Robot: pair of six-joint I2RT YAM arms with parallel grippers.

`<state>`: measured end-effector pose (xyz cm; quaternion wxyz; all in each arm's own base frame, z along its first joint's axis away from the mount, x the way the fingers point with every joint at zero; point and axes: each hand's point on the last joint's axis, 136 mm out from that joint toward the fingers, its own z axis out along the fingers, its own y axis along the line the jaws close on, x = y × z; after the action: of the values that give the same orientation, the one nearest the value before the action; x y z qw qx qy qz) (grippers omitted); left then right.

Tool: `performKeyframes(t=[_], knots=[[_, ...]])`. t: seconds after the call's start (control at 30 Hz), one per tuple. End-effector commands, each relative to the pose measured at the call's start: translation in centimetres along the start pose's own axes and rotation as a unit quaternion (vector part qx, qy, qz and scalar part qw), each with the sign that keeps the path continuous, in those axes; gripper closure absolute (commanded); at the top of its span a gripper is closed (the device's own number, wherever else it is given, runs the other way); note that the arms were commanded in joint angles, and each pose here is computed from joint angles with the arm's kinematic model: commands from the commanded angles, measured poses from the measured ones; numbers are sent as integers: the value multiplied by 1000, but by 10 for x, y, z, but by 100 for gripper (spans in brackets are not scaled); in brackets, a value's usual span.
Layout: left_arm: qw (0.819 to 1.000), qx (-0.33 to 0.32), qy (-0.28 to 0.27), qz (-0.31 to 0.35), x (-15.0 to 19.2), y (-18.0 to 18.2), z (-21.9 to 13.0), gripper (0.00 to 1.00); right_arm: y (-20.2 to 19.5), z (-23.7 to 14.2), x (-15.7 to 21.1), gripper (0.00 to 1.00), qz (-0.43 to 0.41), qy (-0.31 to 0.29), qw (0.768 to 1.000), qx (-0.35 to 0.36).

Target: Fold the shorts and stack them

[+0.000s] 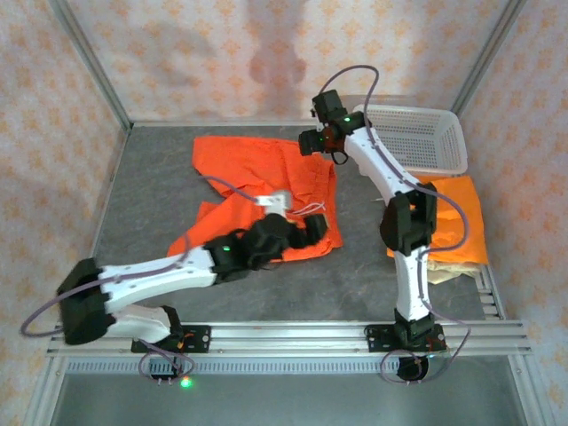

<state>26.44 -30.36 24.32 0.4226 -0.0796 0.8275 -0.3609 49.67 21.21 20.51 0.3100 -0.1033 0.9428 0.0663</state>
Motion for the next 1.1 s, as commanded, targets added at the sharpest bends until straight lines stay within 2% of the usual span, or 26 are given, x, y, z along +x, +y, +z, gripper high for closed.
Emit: performKeyframes(t=[0.0, 0.1, 0.23, 0.4, 0.5, 0.63, 0.83, 1.07], knots=[[994, -111, -24, 7, -20, 77, -33, 0, 22, -59, -5, 10, 42, -41, 995, -80], [984, -173, -36, -23, -34, 131, -66, 0, 37, -75, 20, 6, 69, -42, 988, -132], [968, -235, -35, -79, -29, 197, -96, 0, 54, -76, 66, 4, 105, -23, 978, -179], [948, -265, -16, -176, -5, 257, -102, 0, 81, -60, 127, 3, 129, 24, 969, -211], [933, -296, -8, -204, 4, 283, -105, 0, 96, -52, 155, 2, 134, 52, 964, -221], [929, -297, -6, -218, -7, 293, -100, 0, 104, -37, 186, 2, 124, 81, 966, -211], [927, -331, -2, -175, -63, 291, -94, 2, 84, -4, 228, 2, 133, 131, 972, -146], [920, -363, 45, -144, -88, 304, -59, 9, 67, 19, 265, 2, 134, 173, 970, -100]])
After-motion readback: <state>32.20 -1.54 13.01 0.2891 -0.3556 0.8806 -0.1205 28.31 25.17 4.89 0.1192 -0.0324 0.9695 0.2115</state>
